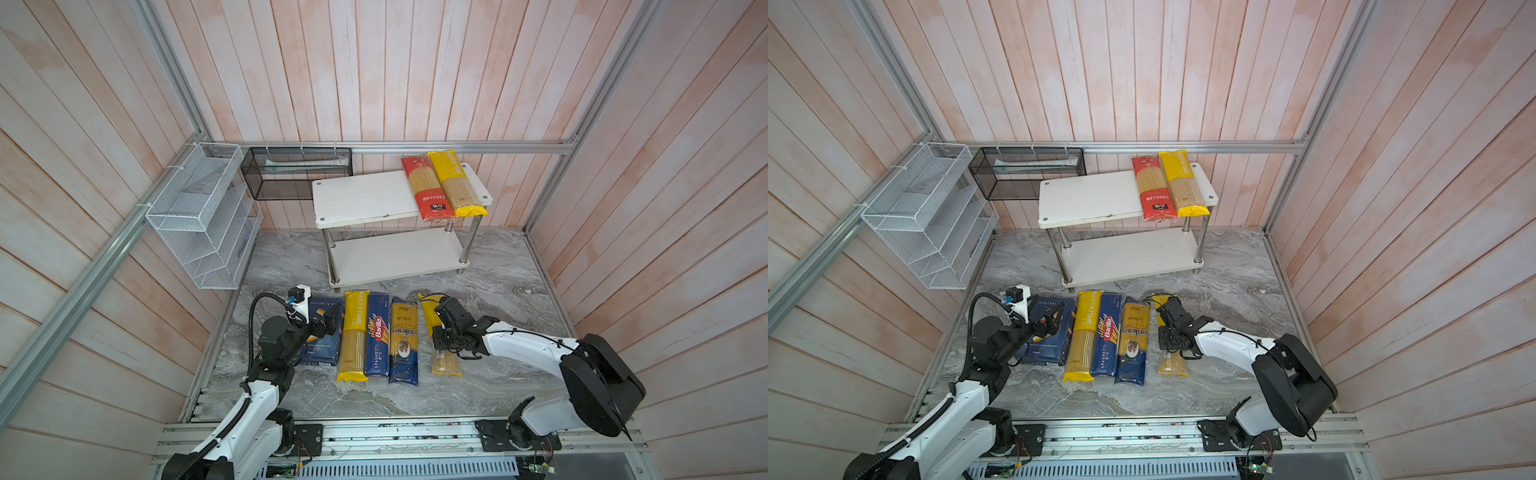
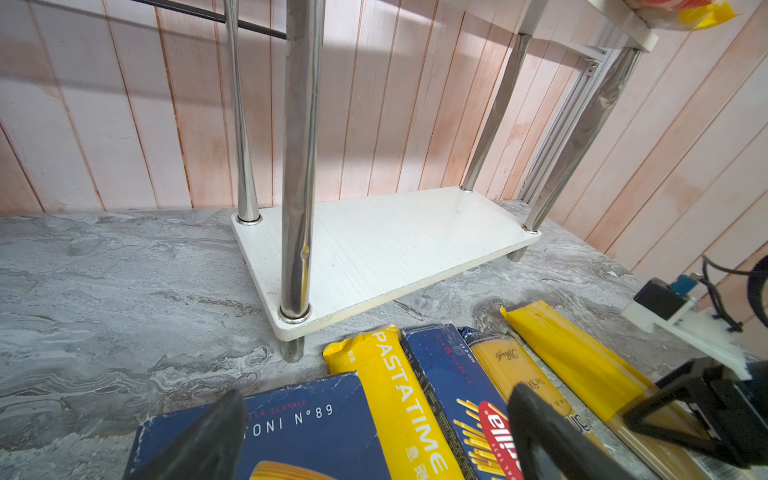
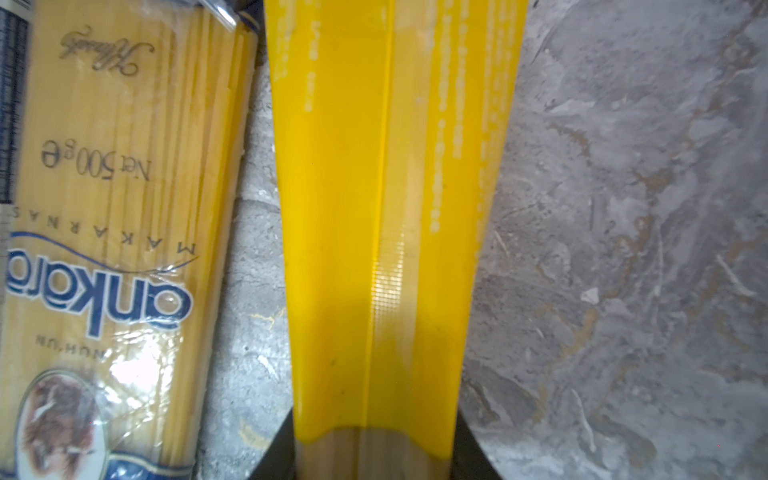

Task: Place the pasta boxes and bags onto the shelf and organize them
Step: 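Close the right gripper on the yellow bag's end and lift it, then raise the yellow bag upright and carry it toward the top shelf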

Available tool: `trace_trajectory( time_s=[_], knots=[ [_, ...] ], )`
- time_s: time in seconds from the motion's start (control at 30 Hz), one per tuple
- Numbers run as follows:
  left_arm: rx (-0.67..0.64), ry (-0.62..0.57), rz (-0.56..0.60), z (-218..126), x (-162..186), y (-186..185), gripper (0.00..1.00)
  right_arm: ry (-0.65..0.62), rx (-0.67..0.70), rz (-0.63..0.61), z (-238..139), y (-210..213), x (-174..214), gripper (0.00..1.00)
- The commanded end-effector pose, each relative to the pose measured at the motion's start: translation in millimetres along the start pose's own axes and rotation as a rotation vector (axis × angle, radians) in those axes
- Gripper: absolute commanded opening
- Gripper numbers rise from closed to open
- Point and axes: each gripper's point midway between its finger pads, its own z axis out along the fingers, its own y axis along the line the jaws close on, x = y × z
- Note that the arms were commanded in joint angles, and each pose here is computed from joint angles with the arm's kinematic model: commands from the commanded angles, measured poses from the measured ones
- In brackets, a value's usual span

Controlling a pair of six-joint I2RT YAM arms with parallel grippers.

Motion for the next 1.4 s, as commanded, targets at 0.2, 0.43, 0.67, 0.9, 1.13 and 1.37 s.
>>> trace_trajectory(
  time_s=[0.2, 0.43, 0.67, 0.9, 1.13, 1.37],
  knots=[
    [0.008, -0.005, 0.001, -0.9, 0.5, -1.7, 1.00, -0.050, -0.062, -0.031, -23.0, 20.9, -21.9, 0.04],
    [0.008, -0.007, 0.002, -1.1, 0.0, -1.8, 1.00, -0.055, -0.069, -0.032, -24.0, 23.5, -25.1, 0.00],
    [0.003, -0.010, 0.002, -2.2, -0.1, -1.1, 1.00, -0.070, -0.066, -0.058, -35.3, 28.0, -36.7, 0.00],
    [0.003, -0.013, 0.002, -2.4, -0.5, -1.1, 1.00, -0.156, -0.115, -0.071, -63.0, 34.8, -51.1, 0.00],
    [0.003, -0.008, 0.001, -2.0, 0.7, -1.2, 1.00, -0.283, -0.208, -0.112, -99.5, 48.6, -70.7, 0.00],
    [0.002, -0.010, 0.000, -2.2, 0.3, -1.0, 1.00, -0.374, -0.275, -0.142, -128.1, 59.1, -84.5, 0.00]
  ],
)
